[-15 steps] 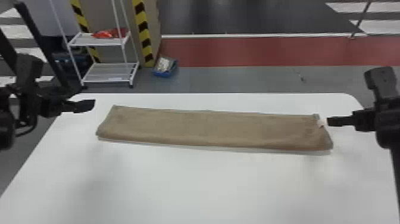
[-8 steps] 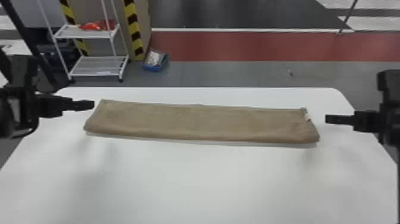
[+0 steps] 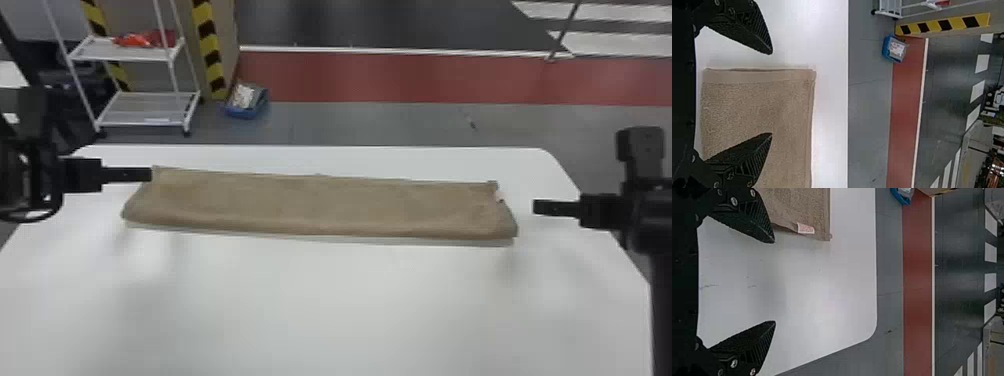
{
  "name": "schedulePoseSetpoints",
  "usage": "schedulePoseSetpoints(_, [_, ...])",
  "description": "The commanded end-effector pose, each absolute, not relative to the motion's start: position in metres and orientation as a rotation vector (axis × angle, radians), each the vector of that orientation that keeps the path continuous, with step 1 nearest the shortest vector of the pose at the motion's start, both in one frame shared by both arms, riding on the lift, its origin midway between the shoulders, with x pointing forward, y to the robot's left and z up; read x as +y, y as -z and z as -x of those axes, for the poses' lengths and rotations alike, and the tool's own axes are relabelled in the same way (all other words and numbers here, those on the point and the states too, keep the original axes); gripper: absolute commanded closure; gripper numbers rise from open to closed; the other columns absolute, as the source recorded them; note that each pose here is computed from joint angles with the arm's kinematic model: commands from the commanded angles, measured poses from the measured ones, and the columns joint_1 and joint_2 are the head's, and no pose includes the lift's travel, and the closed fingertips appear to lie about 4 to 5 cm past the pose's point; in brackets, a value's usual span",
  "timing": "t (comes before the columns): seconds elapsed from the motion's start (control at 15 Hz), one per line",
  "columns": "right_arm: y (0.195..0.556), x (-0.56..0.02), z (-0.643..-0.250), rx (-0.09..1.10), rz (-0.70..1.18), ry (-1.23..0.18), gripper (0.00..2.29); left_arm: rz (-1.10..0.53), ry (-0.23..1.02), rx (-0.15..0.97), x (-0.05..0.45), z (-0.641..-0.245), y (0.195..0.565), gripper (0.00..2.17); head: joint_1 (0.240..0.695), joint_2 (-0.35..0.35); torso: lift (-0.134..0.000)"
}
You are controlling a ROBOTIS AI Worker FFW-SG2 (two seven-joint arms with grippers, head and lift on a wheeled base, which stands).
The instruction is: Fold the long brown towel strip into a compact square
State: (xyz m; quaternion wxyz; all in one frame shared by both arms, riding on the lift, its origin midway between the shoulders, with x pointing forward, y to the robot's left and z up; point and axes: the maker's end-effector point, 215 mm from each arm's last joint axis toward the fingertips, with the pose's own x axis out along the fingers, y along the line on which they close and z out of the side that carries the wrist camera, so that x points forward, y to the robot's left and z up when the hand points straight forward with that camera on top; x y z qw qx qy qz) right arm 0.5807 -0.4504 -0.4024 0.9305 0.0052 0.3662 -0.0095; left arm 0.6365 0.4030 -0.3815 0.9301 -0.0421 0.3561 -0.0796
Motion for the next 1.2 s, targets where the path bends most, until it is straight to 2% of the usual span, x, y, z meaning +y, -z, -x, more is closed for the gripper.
schedulePoseSetpoints(0.0, [0.404, -0.45, -0.579, 0.752, -0.012, 0.018, 0.17, 0.076, 0.16, 0.757, 0.397, -0.644, 0.391, 0.17, 0.695, -0.042, -0.125])
schedulePoseSetpoints(0.2, [0.401, -0.452, -0.576, 0.748, -0.015, 0.019, 0.17, 0.062, 0.138, 0.797, 0.397, -0.641, 0.408, 0.2, 0.695, -0.045, -0.125])
schedulePoseSetpoints(0.87, [0.399, -0.456, -0.568, 0.752, -0.031, 0.024, 0.17, 0.059, 0.148, 0.825, 0.395, -0.639, 0.428, 0.21, 0.695, -0.051, -0.125])
schedulePoseSetpoints(1.0, [0.4, -0.457, -0.567, 0.756, -0.035, 0.028, 0.17, 0.071, 0.168, 0.83, 0.388, -0.637, 0.429, 0.35, 0.695, -0.053, -0.125])
schedulePoseSetpoints(1.13, [0.4, -0.459, -0.566, 0.758, -0.037, 0.031, 0.17, 0.065, 0.178, 0.839, 0.385, -0.635, 0.433, 0.35, 0.695, -0.061, -0.125])
